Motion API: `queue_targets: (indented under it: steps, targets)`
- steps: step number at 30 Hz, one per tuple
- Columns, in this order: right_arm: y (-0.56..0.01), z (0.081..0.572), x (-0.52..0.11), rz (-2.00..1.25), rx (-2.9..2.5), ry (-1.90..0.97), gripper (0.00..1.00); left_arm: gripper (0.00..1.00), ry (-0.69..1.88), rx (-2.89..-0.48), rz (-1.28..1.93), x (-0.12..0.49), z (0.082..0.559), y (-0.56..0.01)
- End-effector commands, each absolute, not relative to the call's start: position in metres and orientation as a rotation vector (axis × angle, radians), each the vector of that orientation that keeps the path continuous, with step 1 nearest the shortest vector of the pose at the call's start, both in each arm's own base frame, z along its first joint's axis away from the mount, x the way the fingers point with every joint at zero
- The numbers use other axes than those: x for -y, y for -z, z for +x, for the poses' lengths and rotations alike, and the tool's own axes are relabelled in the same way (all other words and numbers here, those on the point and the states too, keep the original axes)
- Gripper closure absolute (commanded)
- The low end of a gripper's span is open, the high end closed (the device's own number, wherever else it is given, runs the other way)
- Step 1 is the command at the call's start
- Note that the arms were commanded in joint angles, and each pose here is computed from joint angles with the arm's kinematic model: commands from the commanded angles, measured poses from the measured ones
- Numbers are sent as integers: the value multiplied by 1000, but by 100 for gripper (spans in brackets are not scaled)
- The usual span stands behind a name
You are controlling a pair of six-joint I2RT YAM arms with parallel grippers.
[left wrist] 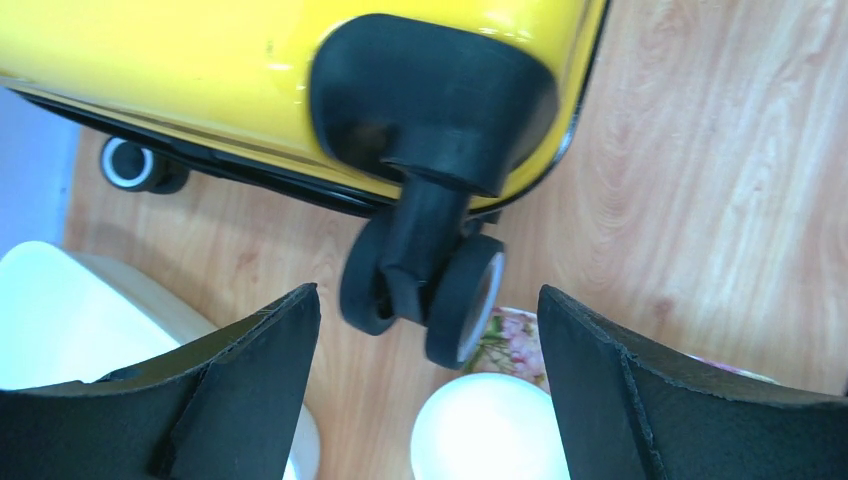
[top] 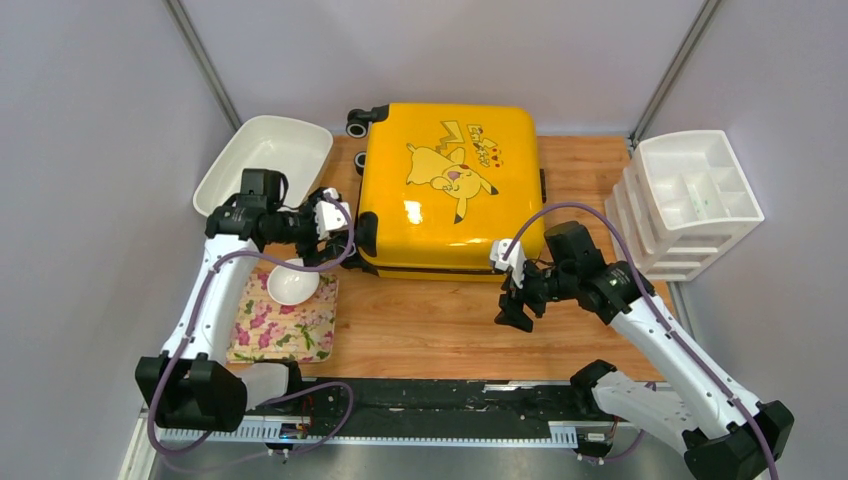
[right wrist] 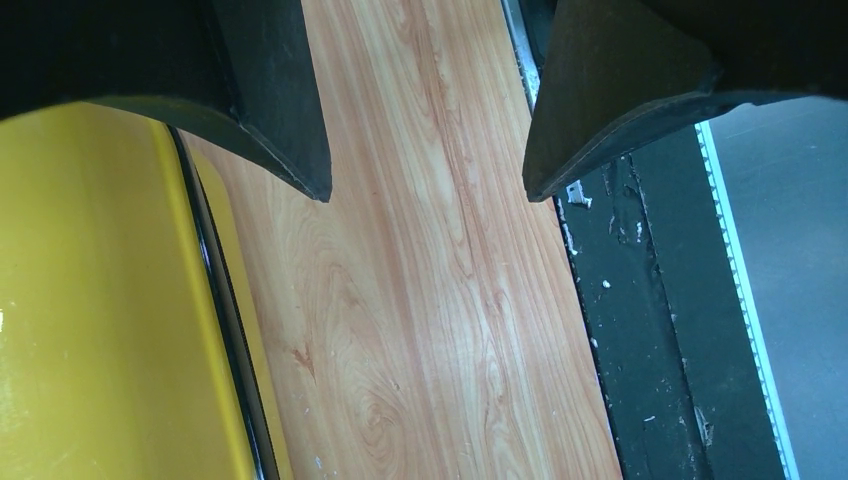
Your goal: Open, take out, and arrange the luggage
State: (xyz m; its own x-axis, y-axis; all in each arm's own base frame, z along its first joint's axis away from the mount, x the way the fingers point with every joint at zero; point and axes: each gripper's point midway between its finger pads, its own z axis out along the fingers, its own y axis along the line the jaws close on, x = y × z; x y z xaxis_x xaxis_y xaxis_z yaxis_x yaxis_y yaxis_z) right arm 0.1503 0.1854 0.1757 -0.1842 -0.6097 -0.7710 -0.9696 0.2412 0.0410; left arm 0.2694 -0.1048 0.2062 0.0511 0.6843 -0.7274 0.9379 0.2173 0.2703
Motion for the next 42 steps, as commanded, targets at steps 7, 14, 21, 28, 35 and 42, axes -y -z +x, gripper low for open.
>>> queue_targets:
  steps: [7, 14, 21, 28, 35, 42]
  targets:
    - [-181, 155, -188, -1438, -1850, -710, 26, 11, 291, -1646, 1552, 100, 314, -190]
    - [-178, 160, -191, -1443, -1841, -703, 27, 18, 352, -1610, 1554, 109, 320, -172]
    - [-173, 162, -190, -1455, -1804, -679, 27, 26, 399, -1427, 1534, 128, 296, -194]
    - [-170, 164, -193, -1464, -1802, -682, 27, 29, 378, -1399, 1562, 128, 304, -191]
    - [-168, 164, -193, -1479, -1785, -669, 27, 25, 371, -1417, 1599, 125, 313, -185]
    - [-165, 163, -194, -1491, -1770, -664, 28, 44, 380, -1391, 1605, 127, 308, -190]
